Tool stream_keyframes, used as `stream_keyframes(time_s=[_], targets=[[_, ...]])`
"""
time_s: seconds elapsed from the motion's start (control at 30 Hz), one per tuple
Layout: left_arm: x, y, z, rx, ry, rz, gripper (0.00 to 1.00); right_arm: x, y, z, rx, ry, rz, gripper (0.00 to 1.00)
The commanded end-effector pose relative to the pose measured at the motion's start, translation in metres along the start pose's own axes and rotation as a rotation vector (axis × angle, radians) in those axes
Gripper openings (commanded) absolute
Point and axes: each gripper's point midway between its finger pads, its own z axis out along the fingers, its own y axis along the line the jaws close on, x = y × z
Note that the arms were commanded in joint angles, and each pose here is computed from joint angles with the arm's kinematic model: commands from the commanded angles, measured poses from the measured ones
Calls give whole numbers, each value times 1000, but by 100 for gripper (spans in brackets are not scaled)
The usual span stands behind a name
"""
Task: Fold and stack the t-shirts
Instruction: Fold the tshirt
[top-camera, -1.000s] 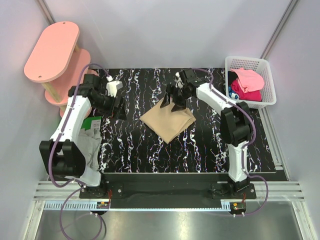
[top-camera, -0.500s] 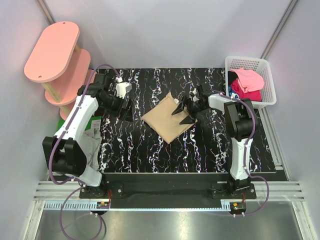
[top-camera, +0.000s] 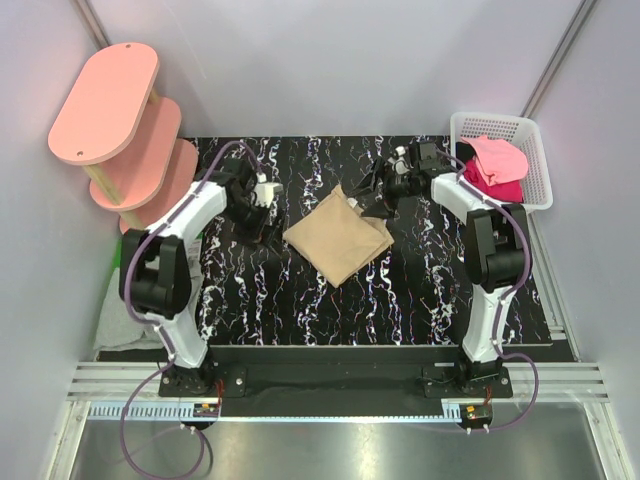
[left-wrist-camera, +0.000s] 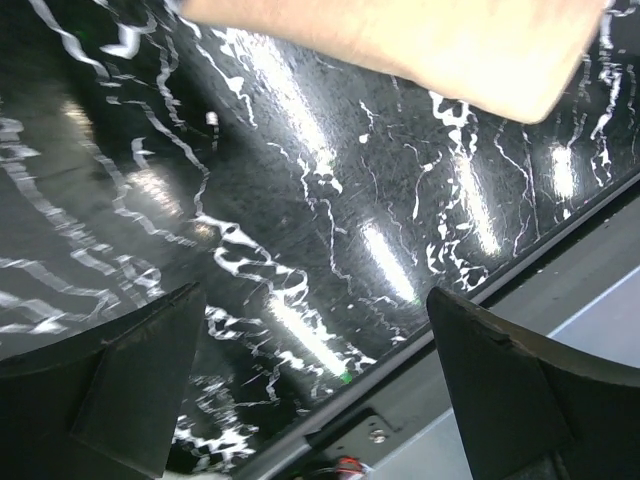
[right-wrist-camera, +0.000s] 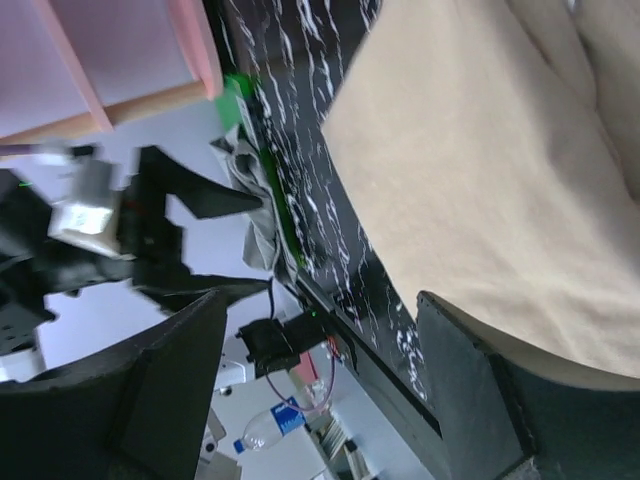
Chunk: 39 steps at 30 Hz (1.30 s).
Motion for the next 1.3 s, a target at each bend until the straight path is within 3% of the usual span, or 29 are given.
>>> stream_keyframes(time_s=[0.0,0.23,0.67,1.17,1.27], targets=[[-8,-5,24,53,42,-139,99,-15,-27,12,37,-4,57,82],[-5,10,64,56,135,-215,99,-10,-80,40,95,53,137,80],[-63,15,98,137,76,-299,99,-12,-84,41,119,51,145,79],[-51,11,154,113,130,-337,99,18,-93,52,147,108,146,74],[-49,-3,158,130,140,-314,84,24,-94,57,151,126,147,74]])
